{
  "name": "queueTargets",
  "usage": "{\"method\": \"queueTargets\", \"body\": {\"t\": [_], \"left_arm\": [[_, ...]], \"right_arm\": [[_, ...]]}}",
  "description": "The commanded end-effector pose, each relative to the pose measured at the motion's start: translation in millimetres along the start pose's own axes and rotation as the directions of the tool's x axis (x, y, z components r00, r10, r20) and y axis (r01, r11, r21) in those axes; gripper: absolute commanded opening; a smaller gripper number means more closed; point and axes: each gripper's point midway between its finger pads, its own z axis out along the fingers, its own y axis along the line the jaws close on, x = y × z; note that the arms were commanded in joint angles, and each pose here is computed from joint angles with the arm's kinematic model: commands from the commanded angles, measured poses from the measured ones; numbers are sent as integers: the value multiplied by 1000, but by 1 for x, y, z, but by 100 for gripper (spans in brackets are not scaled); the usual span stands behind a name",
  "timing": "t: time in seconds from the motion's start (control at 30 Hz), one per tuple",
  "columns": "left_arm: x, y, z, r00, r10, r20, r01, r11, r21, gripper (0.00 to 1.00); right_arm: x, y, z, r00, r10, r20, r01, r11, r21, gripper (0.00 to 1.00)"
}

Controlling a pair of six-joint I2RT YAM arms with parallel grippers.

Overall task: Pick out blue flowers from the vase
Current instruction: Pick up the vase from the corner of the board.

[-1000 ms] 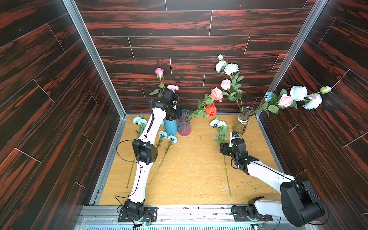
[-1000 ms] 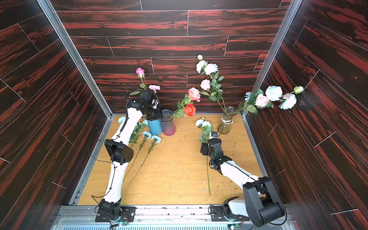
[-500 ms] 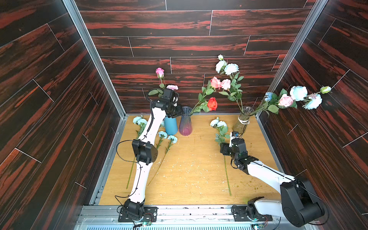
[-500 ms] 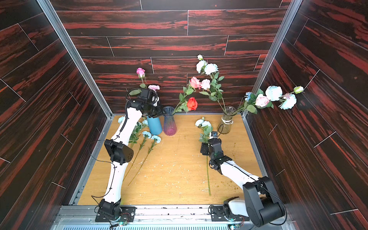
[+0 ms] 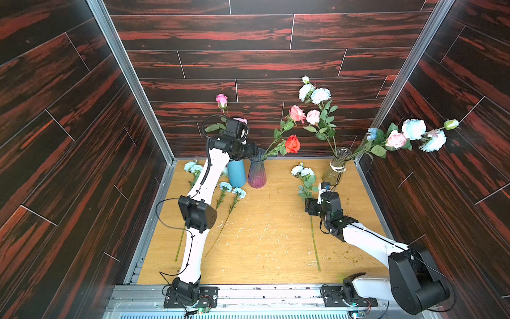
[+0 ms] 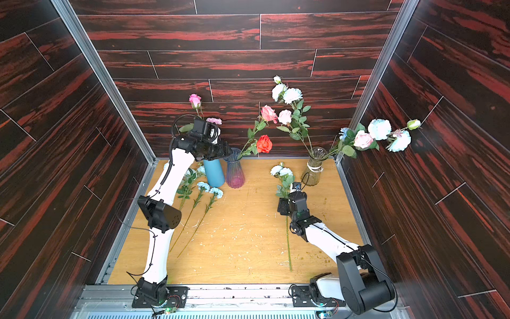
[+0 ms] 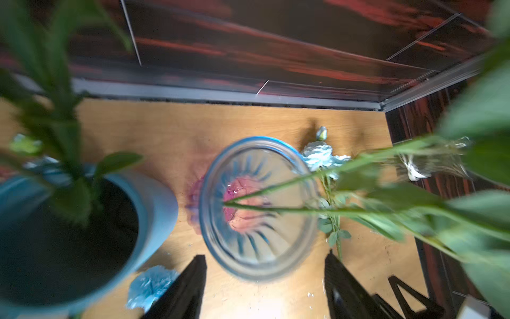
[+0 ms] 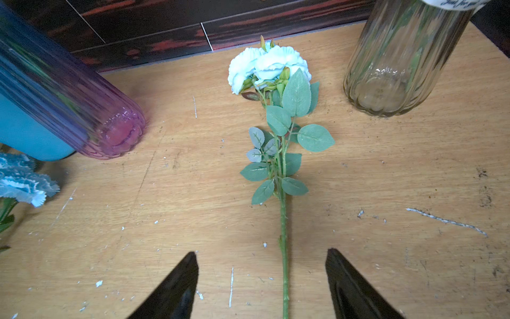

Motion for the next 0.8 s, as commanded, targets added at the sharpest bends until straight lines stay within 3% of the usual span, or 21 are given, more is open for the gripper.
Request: {"method": "queueTargets", "body": {"t": [0.0,0.27,0.47,0.6,0.77], "left_arm": [[-14,-33,-58,984,125,123,-122,992,-34,71],[9,-80,-133,908,296,297,-278,955,-104,74],[49,-85,-187,800,200,565,-248,969,7,75],[99,-46,-183,754,106,648,-178,983,47,80],[139,-29,-150,784,135,606,-216,974,62,81]], "right_arm": [[-6,4,0,1000,-4,11,4,1000,-10,76],[-7,5,0,1000,-4,14,4,1000,-13,76],[-8,4,-4,1000,-3,28,3,1000,-13,75],[-9,7,-11,999,2,43,-1,999,-38,74],[-12,17,-17,1000,0,11,1,997,-81,71]]}}
